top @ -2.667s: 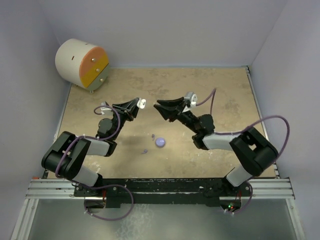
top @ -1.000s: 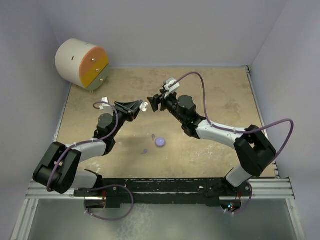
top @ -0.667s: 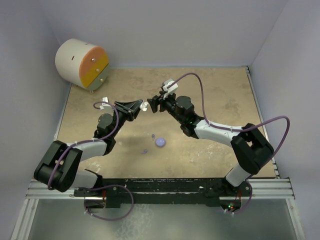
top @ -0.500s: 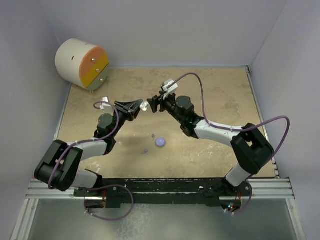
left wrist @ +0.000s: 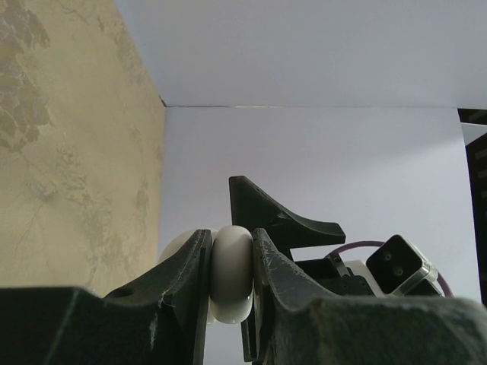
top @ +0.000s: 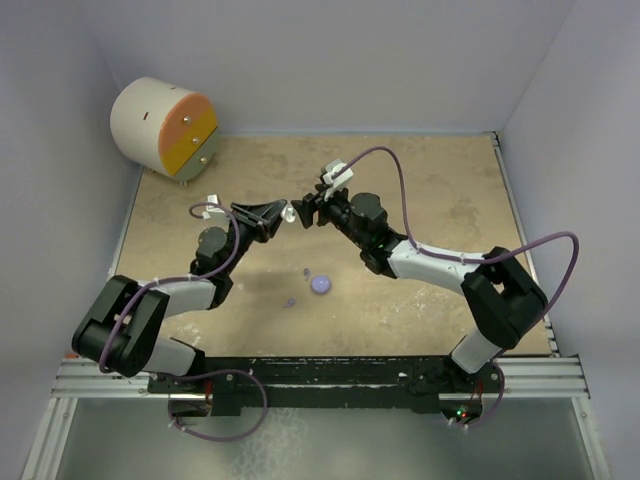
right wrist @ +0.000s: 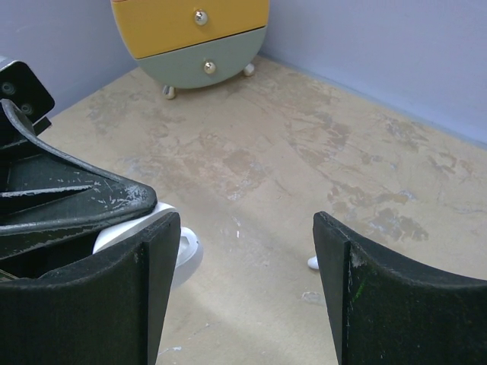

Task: Insert the wireless bluetooth earbuds into the charging case
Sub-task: Place the earbud in the charging case.

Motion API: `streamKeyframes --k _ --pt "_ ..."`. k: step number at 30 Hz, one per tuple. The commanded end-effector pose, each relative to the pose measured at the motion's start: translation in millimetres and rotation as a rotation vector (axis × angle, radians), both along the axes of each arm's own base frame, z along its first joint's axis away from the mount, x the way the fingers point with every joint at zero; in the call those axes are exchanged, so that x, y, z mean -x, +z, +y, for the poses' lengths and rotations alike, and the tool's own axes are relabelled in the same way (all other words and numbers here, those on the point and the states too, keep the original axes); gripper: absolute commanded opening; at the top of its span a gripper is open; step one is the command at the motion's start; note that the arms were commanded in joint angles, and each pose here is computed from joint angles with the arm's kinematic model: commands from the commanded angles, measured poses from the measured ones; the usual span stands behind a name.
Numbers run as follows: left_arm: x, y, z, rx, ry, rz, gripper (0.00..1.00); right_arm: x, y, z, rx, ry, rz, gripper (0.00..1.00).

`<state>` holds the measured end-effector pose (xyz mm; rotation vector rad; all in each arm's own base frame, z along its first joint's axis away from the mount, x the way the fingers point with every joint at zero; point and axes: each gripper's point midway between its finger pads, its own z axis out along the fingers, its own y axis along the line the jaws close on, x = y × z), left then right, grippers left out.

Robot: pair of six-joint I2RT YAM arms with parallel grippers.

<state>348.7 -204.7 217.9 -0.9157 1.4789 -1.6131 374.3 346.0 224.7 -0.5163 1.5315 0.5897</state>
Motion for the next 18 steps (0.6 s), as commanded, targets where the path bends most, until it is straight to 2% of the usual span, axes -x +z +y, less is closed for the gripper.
streamKeyframes --k 1,15,18 --pt "-3 35 -3 0.054 -0.014 -0.101 0.0 2 29 9 -0.043 0.029 -0.066 0.72" --pt "-6 42 -6 0.068 -0.023 -0.115 0.0 1 26 8 -0.033 0.019 -0.063 0.72" --pt "-6 40 -5 0.066 -0.02 -0.109 0.0 1 39 1 -0.076 -0.013 -0.081 0.73"
